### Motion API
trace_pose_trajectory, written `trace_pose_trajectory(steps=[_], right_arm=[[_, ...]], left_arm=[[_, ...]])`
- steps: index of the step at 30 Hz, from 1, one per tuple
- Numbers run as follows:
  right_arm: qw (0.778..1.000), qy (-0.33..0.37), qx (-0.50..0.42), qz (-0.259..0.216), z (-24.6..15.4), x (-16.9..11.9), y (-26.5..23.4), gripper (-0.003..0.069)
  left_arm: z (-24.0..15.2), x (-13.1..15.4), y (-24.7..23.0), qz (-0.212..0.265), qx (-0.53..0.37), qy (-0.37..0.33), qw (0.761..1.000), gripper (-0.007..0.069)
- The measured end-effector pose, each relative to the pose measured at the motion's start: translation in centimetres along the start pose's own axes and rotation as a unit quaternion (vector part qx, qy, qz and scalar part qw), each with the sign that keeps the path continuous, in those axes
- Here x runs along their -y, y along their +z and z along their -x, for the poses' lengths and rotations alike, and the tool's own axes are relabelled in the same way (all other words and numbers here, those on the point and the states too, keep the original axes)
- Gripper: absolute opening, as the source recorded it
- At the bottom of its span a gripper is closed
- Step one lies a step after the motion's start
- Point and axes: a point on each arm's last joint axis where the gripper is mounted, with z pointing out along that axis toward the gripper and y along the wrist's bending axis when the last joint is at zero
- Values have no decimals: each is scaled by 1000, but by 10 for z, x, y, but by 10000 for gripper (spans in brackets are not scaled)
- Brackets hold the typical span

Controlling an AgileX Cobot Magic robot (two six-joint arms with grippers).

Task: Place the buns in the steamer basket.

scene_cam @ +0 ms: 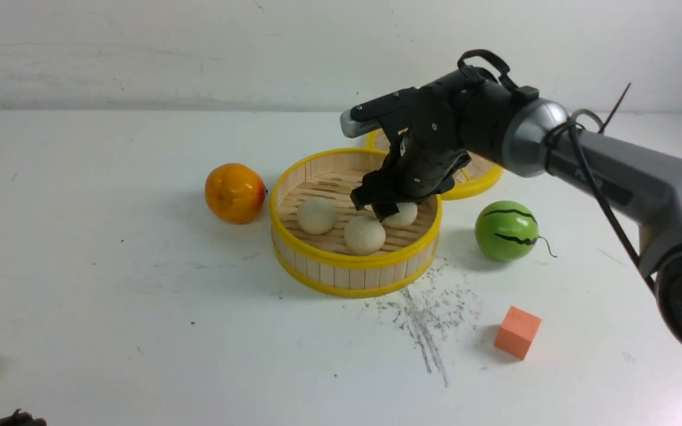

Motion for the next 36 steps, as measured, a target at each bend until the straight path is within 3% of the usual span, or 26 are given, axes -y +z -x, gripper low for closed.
trace_pose_trajectory(steps=[3,7,11,13,14,15,18,24,29,36], right_arm=[[1000,4,-2,-2,8,1,-18,563],[1000,1,10,-2,19,1,-52,537],[1000,-22,12,8,26,-2,-95,402],[999,-42,1,21,24,-6,-118,272],[999,-46,-1,23,23,-6,-123,259],[998,-57,-8,38,21,-8,-141,137],[995,-72,4,69,20,-11,-171,0],[987,-91,46,123,8,-14,-234,-21],[982,-99,68,148,-40,-8,-303,-20],[973,-76,161,147,-118,3,-348,-18]], left_arm=[[0,0,0,0,0,0,1000,73],[0,0,0,0,0,0,1000,74],[0,0,0,0,0,0,1000,74],[0,0,0,0,0,0,1000,75],[0,0,0,0,0,0,1000,76],[0,0,0,0,0,0,1000,78],[0,0,0,0,0,0,1000,81],[0,0,0,0,0,0,1000,87],[0,0,0,0,0,0,1000,92],[0,0,0,0,0,0,1000,100]])
